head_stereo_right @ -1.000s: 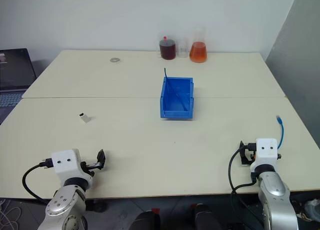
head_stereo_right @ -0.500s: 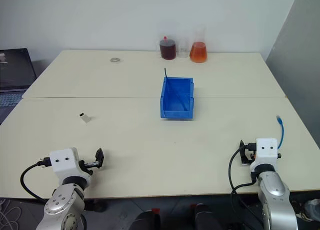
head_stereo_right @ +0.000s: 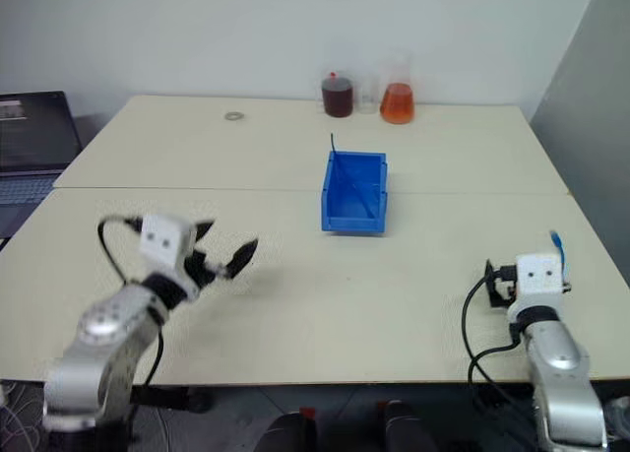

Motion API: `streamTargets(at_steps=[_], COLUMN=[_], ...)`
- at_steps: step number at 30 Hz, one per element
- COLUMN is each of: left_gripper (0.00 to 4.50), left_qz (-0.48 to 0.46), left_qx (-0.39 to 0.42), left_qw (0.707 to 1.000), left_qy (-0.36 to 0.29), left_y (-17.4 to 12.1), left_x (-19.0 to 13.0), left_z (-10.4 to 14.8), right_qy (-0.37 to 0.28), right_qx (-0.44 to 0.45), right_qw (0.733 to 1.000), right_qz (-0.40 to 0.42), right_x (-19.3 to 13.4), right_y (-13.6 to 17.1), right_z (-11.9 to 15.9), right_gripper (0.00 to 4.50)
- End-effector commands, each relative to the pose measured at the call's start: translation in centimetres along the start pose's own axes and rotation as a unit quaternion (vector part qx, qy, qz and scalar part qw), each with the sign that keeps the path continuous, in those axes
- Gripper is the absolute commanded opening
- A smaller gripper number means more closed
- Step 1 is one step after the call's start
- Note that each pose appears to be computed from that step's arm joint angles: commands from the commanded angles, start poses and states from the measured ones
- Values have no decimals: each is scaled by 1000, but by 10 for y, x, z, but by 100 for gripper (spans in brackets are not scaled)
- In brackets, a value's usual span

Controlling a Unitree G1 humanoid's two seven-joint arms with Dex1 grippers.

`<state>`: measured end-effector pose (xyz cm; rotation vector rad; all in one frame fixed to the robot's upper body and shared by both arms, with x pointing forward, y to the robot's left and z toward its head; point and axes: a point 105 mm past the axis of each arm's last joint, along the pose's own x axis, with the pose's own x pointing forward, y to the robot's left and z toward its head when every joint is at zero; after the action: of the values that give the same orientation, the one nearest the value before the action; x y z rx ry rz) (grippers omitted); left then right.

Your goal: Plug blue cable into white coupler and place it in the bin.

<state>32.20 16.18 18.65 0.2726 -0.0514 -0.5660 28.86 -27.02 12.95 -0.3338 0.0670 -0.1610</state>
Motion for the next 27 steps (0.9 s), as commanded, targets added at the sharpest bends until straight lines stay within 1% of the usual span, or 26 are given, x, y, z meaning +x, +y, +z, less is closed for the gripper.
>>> streamTargets(at_steps=[1, 3, 5, 8, 10, 12, 16, 18, 22, 24, 27], left_gripper=[450, 450, 450, 450, 450, 450, 450, 450, 450, 450, 450], left_qz=[-218, -321, -392, -457, -475, -483, -488, -489, -492, -495, -500], left_qx=[16, 25, 49, 71, 89, 93, 88, 88, 85, 79, 74], left_qw=[974, 945, 917, 886, 874, 869, 865, 864, 862, 861, 859], left_qy=[-50, -57, -51, -46, -49, -55, -76, -83, -88, -85, -81], left_y=[-67, -102, -128, -152, -164, -173, -185, -189, -191, -190, -189], left_x=[35, 47, 53, 62, 72, 83, 96, 99, 99, 96, 93], left_z=[30, 34, 28, 19, 13, 12, 21, 25, 27, 26, 23], right_qy=[-2, 11, 34, 61, 62, 72, 84, 96, 110, 126, 144], right_qx=[-19, -23, -17, -12, -3, -16, -26, -17, 0, 47, 99], right_qw=[999, 999, 999, 998, 997, 997, 996, 995, 993, 988, 980], right_qz=[-37, -39, -4, 23, 42, 33, 16, 4, 32, 76, 96], right_x=[11, 21, 30, 39, 45, 51, 64, 69, 76, 77, 77], right_y=[-31, -44, -44, -53, -59, -77, -106, -117, -117, -106, -103], right_z=[6, 3, -6, -18, -22, -30, -38, -43, -48, -55, -61], right_gripper=[441, 441, 441, 441, 441, 441, 441, 441, 441, 441, 441])
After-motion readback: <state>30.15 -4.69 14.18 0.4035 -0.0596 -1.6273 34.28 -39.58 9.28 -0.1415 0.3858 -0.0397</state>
